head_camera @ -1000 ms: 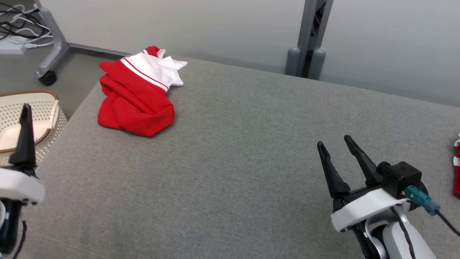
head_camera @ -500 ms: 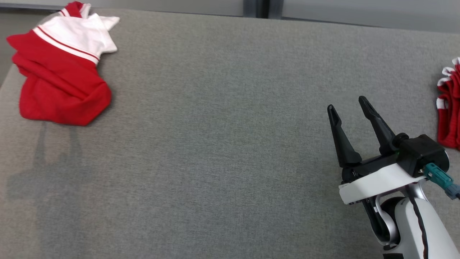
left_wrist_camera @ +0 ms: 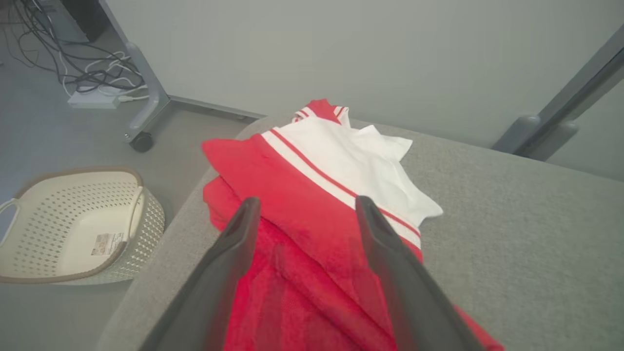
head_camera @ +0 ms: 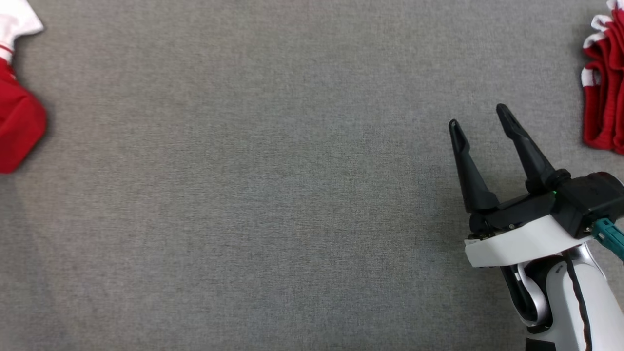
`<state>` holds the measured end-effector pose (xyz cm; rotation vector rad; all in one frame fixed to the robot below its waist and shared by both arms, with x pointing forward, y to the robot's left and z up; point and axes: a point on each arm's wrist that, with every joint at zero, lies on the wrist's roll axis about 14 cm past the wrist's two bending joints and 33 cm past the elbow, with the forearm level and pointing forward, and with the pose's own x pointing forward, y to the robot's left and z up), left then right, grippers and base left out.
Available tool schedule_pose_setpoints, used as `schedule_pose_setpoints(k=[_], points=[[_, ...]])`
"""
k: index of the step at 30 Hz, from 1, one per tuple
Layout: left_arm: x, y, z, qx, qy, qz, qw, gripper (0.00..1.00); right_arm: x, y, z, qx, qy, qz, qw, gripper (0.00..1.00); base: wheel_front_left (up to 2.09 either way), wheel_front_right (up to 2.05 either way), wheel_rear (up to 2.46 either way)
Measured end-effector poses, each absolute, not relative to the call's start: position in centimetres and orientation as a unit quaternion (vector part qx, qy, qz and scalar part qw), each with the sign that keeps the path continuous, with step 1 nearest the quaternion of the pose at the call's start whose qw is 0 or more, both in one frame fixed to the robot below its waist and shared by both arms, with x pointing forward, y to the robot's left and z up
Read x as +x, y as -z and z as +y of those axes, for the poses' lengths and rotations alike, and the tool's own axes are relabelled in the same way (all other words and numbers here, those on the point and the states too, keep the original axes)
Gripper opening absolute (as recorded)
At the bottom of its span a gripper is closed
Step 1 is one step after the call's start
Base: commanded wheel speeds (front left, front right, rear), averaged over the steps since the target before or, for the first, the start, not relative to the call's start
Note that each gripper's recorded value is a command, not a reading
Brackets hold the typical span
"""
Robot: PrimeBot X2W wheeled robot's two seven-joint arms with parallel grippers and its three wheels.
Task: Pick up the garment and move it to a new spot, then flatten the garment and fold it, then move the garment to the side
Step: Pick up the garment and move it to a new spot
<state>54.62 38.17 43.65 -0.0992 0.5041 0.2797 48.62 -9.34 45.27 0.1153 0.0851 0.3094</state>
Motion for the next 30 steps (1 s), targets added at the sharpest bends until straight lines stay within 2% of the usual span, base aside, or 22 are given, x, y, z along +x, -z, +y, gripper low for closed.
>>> schedule_pose_setpoints(k=[6,13,19,20,22,24,25,30], points=[[54.6,-37.9,38.2,-0.071,-0.153,0.321,0.932,1.00,48.9,-44.2,-10.3,0.045,-0.144,0.053,0.987,1.00,0.00,0.00,0.00],[54.3,-35.2,38.2,-0.089,-0.167,0.337,0.922,1.00,49.0,-44.1,-10.4,0.036,-0.142,0.052,0.988,1.00,0.00,0.00,0.00],[54.7,-34.7,37.7,-0.090,-0.166,0.324,0.927,1.00,48.9,-44.1,-10.4,0.034,-0.144,0.053,0.988,1.00,0.00,0.00,0.00],[54.9,-34.8,37.6,-0.087,-0.163,0.319,0.930,0.88,48.9,-44.1,-10.3,0.034,-0.145,0.054,0.987,1.00,0.00,0.00,0.00],[55.0,-34.8,37.5,-0.085,-0.162,0.312,0.932,0.47,48.8,-44.1,-10.4,0.033,-0.145,0.054,0.987,1.00,0.00,0.00,0.00],[54.9,-34.6,37.3,-0.083,-0.160,0.314,0.932,0.24,48.7,-44.2,-10.5,0.032,-0.143,0.054,0.988,1.00,0.00,0.00,0.00],[54.8,-34.5,37.2,-0.081,-0.158,0.313,0.933,0.00,48.7,-44.3,-10.6,0.032,-0.142,0.053,0.988,1.00,0.00,0.00,0.00],[55.3,-35.4,37.1,-0.073,-0.152,0.297,0.940,0.00,48.6,-44.9,-10.8,0.033,-0.139,0.044,0.989,1.00,0.00,0.00,0.00]])
